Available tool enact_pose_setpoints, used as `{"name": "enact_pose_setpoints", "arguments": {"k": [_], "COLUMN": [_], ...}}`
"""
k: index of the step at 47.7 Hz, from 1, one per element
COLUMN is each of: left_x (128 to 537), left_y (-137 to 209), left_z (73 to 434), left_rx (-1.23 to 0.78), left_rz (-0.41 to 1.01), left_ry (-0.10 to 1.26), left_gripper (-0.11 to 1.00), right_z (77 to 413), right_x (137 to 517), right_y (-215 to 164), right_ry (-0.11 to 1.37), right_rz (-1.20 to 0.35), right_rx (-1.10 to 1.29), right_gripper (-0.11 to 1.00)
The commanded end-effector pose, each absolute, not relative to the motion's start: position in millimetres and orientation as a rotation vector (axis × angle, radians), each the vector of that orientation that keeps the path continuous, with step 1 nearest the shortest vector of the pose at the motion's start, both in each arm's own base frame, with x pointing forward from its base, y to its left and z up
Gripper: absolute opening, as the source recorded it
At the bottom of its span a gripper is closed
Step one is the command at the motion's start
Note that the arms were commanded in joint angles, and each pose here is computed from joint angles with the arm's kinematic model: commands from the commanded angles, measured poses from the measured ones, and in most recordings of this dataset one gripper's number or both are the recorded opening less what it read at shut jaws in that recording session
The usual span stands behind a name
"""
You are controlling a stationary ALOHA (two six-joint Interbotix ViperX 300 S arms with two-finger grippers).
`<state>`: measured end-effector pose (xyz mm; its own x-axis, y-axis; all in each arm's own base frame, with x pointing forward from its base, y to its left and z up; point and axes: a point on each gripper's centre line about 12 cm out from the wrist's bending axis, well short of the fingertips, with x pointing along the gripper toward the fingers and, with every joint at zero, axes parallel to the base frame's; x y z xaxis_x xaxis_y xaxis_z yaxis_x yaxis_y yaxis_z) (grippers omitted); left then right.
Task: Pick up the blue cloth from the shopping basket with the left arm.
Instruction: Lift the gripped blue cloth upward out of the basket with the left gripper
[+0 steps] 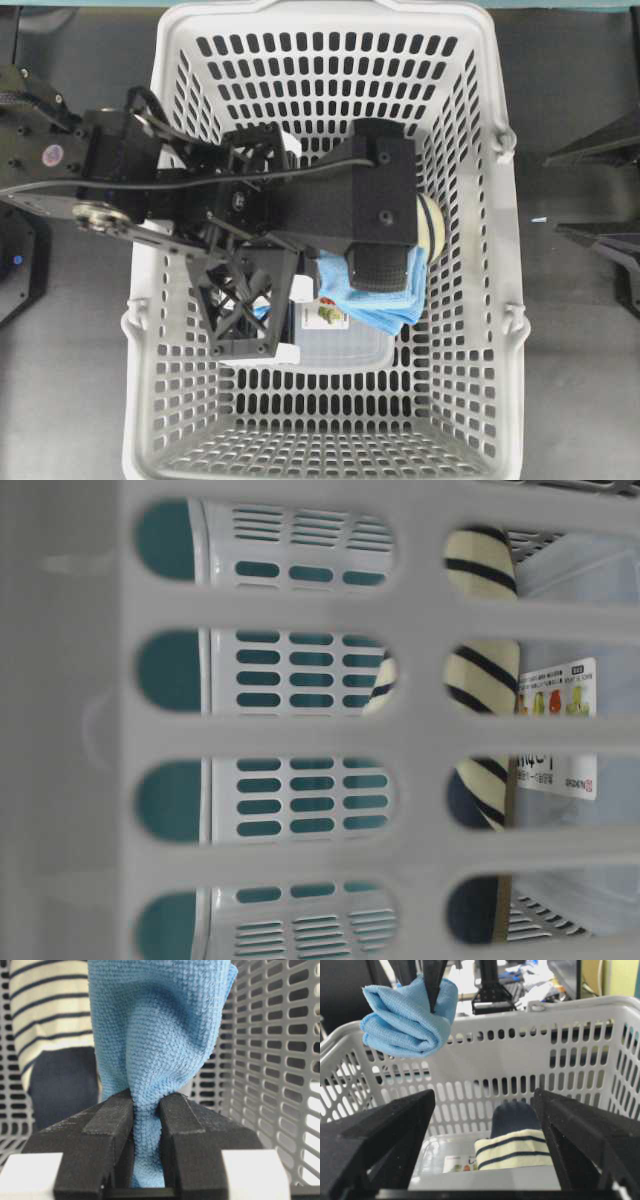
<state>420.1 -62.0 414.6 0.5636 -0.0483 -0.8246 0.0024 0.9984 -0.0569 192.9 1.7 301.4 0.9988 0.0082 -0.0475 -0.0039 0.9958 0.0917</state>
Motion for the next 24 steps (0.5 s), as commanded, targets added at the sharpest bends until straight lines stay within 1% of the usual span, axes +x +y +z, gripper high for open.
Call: {"name": "enact_pose_setpoints", "arguments": {"k": [1,24], "left_x": [410.4,412.0], "left_y": [-60.8,-62.3], "left_z": [433.7,431.7], "left_rx": [-0.053,-0.052], "left_rz": [-0.035,-0.036], "left_ry": [0.923,0.927], "left_gripper": [0.1,0.1], "right_z": [304.6,304.1], "right_x": [194.0,194.0], "right_y": [1.4,1.4], "right_ry": [0.037,0.037], "right_rz": [0.005,0.005], "right_rx": [0.092,0.092], "right_gripper": [0.77,0.77]}}
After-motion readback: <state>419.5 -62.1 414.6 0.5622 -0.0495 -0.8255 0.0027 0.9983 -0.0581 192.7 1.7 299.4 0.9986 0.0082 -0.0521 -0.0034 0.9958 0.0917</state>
